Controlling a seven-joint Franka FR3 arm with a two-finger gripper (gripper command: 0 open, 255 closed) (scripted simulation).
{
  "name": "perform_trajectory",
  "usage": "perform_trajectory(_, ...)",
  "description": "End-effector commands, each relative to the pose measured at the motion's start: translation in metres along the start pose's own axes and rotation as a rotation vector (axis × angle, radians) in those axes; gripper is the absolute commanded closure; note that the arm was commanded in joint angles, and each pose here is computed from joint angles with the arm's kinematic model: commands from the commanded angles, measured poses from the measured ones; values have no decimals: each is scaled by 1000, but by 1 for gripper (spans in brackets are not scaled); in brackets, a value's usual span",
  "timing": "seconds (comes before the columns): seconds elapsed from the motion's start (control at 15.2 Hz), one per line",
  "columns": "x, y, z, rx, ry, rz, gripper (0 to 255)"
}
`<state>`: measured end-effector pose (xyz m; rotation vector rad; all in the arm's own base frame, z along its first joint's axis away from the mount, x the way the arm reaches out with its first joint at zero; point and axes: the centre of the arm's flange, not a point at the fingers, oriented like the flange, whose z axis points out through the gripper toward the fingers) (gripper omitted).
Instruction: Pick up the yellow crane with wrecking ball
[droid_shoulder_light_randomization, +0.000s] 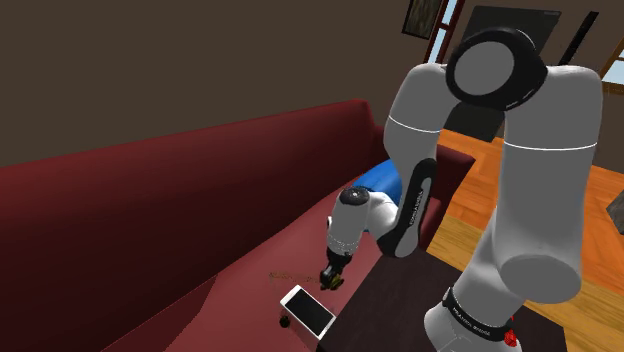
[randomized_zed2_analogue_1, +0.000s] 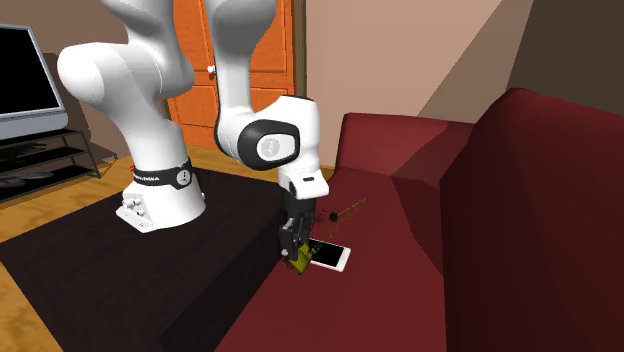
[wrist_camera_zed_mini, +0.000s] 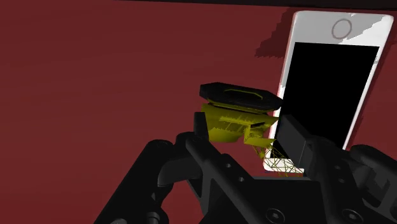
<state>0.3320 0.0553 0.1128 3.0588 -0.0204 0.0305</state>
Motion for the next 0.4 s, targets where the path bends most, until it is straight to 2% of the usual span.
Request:
perform_trajectory(0.0, -1, 2, -11, -2, -1, -1, 255)
perform_trajectory(0.33, -1, 3, -28, -2, -1, -1, 255)
